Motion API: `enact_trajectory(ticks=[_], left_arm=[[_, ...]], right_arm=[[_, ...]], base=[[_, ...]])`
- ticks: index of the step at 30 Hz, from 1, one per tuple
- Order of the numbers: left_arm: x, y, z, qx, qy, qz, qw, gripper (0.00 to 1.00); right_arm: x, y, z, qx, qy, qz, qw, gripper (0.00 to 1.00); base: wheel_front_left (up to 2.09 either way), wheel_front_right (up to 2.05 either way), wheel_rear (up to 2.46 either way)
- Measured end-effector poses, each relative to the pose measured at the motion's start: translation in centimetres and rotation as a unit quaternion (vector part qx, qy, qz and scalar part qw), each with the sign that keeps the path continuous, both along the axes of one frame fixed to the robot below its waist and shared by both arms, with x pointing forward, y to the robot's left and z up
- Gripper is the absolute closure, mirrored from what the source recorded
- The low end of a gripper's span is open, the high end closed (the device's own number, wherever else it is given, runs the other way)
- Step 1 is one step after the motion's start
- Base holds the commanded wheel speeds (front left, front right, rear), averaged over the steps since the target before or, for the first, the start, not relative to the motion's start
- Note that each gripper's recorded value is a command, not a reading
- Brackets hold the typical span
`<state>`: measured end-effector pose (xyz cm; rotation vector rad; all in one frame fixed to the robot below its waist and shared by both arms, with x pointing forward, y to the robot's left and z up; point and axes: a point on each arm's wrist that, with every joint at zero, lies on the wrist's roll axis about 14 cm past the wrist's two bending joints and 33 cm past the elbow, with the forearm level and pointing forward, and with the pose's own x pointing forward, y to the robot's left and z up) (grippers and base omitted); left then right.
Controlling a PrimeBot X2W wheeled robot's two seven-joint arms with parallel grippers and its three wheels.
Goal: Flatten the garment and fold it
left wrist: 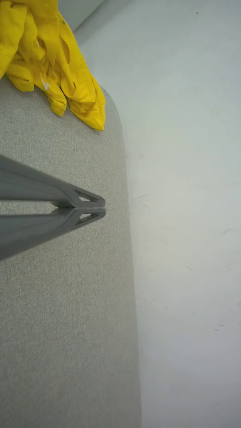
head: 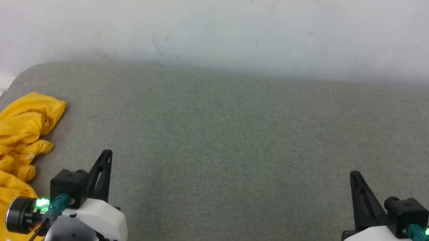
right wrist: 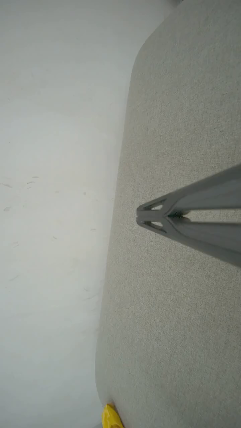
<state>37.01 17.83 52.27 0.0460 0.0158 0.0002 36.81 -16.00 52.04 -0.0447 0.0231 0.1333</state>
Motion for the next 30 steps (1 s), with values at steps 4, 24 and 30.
enact_trajectory(ticks=[4,24,30], left_arm=[[0.00,0.00,0.00,0.000,0.000,0.000,1.000,1.00],[0.00,0.00,0.01,0.000,0.000,0.000,1.000,1.00],[0.00,0.00,0.01,0.000,0.000,0.000,1.000,1.00]], right_arm=[[0.00,0.00,0.00,0.000,0.000,0.000,1.000,1.00],[0.00,0.00,0.01,0.000,0.000,0.000,1.000,1.00],[0.00,0.00,0.01,0.000,0.000,0.000,1.000,1.00]], base=[[0.00,0.00,0.00],[0.00,0.00,0.00],[0.00,0.00,0.00]])
